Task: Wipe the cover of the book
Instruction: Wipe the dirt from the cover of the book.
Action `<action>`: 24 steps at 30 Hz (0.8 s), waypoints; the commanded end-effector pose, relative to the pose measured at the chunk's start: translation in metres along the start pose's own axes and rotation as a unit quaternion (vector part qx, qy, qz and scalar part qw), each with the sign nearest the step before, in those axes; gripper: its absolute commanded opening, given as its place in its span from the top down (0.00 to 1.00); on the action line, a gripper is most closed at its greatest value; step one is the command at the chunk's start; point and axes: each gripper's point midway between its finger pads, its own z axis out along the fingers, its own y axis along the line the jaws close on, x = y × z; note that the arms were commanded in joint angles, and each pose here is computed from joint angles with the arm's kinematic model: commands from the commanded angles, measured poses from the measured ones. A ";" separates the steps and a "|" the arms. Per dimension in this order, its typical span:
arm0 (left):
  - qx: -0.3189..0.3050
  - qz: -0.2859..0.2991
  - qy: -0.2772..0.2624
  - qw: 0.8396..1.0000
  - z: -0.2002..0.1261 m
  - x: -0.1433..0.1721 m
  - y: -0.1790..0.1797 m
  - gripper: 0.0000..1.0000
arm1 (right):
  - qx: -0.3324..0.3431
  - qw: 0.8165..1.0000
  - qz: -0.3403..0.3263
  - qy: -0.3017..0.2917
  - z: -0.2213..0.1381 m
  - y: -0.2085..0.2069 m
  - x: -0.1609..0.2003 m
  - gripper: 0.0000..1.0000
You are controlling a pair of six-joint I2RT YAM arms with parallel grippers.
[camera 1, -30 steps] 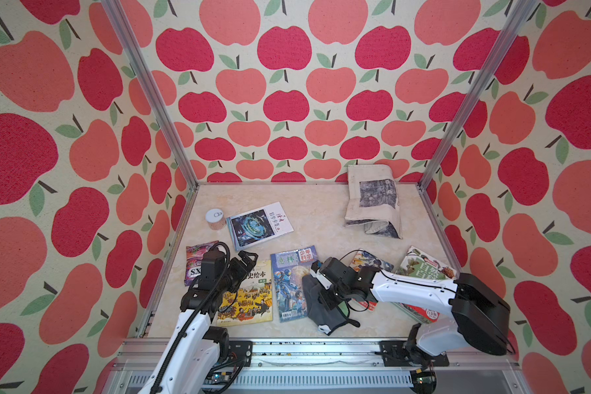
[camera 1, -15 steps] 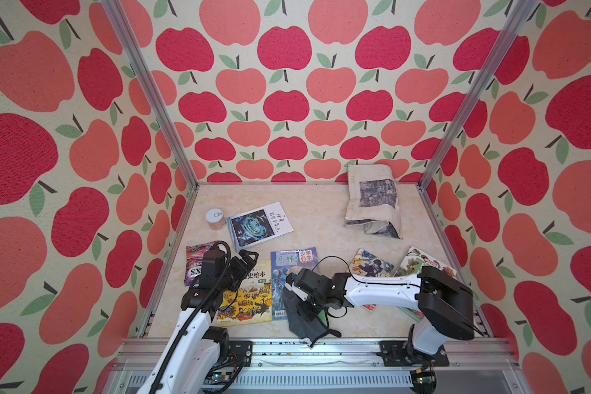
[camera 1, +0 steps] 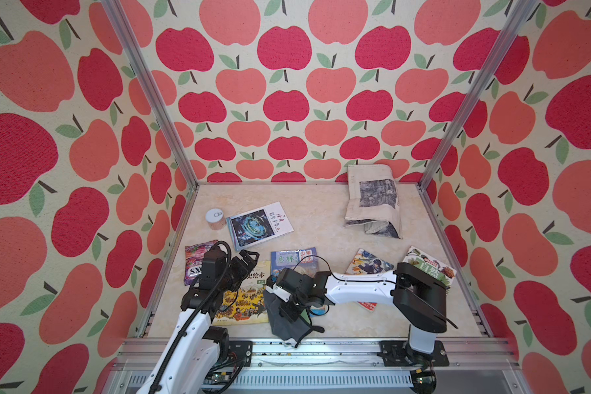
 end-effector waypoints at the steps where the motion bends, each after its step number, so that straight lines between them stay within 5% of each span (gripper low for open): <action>1: 0.004 -0.001 0.002 1.000 0.002 -0.001 -0.005 0.01 | 0.017 0.999 0.032 0.010 -0.017 -0.021 0.024 1.00; 12: 0.002 0.024 0.016 1.000 0.020 0.000 -0.016 0.01 | 0.052 0.996 0.075 -0.004 -0.050 -0.049 0.063 1.00; 24: 0.002 0.047 0.033 0.998 0.026 0.005 -0.035 0.01 | 0.055 0.993 0.097 -0.038 -0.054 -0.082 0.026 1.00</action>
